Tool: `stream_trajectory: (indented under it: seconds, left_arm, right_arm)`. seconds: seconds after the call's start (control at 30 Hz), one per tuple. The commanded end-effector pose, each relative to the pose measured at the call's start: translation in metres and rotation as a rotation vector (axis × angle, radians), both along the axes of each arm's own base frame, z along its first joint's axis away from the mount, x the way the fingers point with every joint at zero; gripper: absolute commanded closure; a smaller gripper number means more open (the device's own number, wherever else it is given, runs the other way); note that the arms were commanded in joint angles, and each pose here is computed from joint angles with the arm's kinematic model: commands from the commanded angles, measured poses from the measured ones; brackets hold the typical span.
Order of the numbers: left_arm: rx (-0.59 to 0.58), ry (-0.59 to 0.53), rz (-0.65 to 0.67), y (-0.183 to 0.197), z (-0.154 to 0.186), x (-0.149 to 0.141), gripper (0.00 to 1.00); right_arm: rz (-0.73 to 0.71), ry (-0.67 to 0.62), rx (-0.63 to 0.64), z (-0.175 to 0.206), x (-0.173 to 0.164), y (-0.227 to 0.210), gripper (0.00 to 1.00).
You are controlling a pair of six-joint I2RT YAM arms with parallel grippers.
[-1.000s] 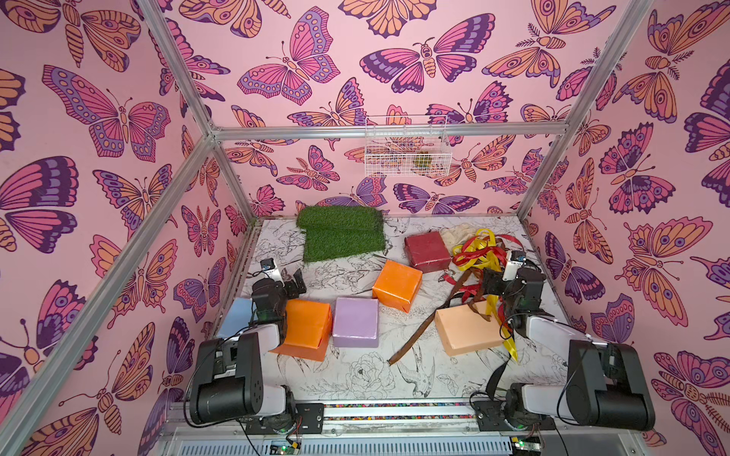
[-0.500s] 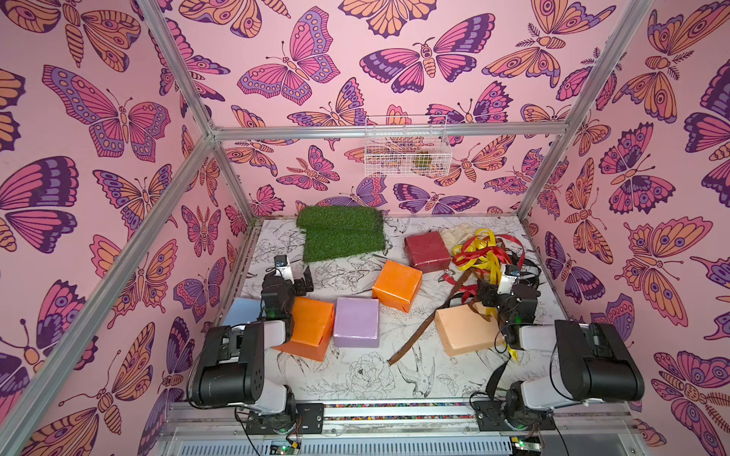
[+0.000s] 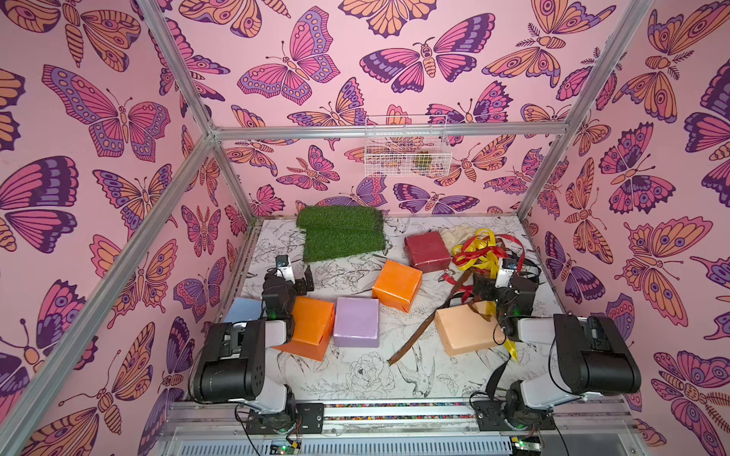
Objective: Untie the ribbon bows on the gift boxes
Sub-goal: Reset both arms
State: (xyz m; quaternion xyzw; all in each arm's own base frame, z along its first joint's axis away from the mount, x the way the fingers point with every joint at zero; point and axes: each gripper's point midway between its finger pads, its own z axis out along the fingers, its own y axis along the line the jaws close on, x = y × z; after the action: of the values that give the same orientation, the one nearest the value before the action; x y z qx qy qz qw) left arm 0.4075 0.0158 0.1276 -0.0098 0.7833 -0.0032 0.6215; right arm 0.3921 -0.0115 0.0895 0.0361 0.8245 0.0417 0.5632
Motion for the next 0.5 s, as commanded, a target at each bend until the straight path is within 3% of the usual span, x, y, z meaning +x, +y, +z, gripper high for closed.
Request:
stream_trajectory:
  seconds: [0.0,0.47]
  left_arm:
    - [-0.004,0.12,-0.016,-0.005,-0.0382,-0.0147,0.0]
    - [0.0,0.122,-0.045,-0.0097,-0.0378,-0.0138,0.0]
  right_arm:
    - [-0.004,-0.011,-0.012,0.006,0.0022,-0.0001,0.01]
    - [-0.005,-0.006,-0.02,0.0055,0.0026,0.001,0.01]
